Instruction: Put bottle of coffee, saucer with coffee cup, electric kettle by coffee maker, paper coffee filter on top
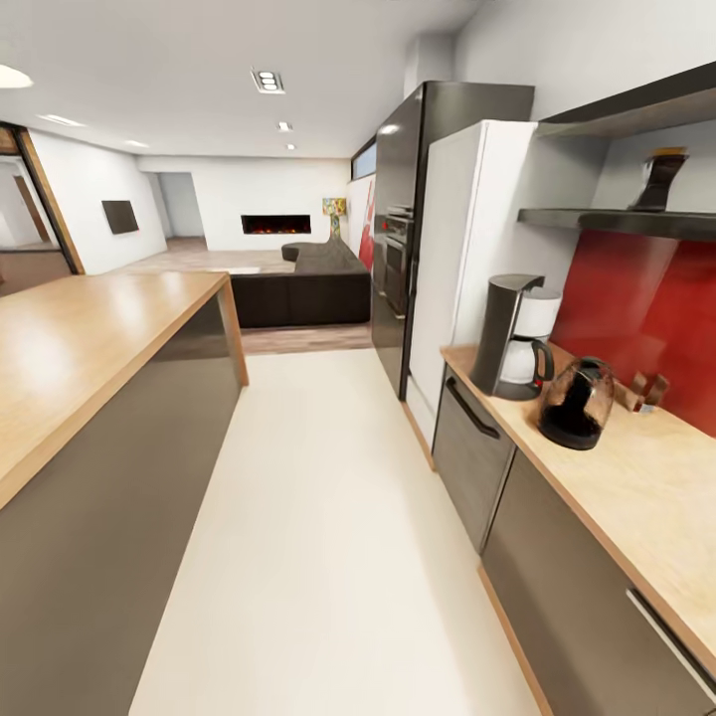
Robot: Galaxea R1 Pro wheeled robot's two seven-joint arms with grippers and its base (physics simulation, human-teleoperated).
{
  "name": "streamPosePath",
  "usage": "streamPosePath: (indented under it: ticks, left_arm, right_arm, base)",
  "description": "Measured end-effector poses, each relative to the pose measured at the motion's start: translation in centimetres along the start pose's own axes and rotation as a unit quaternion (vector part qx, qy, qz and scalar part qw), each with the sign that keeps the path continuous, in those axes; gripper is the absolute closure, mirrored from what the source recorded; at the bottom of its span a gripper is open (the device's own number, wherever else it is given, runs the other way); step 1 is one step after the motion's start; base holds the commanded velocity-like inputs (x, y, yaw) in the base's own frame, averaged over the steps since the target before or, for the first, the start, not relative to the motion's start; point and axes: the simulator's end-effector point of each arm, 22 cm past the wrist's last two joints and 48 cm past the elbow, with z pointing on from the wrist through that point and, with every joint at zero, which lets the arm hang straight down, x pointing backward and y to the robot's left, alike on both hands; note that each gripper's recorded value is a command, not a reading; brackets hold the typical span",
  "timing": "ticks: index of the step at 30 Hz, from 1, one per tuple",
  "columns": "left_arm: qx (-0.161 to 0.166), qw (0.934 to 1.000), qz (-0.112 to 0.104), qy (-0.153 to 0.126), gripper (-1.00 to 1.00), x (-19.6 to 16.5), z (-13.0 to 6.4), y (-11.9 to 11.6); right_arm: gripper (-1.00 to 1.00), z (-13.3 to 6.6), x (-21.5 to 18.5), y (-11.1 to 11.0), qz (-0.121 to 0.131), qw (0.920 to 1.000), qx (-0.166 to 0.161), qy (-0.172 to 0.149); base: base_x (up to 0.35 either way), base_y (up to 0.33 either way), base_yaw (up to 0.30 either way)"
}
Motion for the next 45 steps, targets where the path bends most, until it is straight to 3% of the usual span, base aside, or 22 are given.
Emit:
streamPosePath:
  ticks: [13, 38, 45]
  left_arm:
    - [0.0, 1.0, 0.0, -0.01, -1.0, -0.8, 0.0, 0.0]
    - [0.0, 0.9997, -0.001, -0.024, -1.0, -1.9, 0.0, 0.0]
    - [0.001, 0.9997, -0.001, -0.025, -1.0, -1.9, 0.0, -0.1]
  right_arm:
    - [1.0, -0.3, -0.8, -0.1, -0.001, 0.9999, 0.001, -0.01]
    - [1.0, -0.8, -2.0, -0.2, -0.001, 0.9997, 0.003, -0.025]
    - [1.0, -0.8, -2.1, -0.2, -0.001, 0.9997, 0.003, -0.026]
  base:
    - [0.337, 0.037, 0.0]
    - [0.313, 0.168, 0.0]
    - [0.31, 0.077, -0.238]
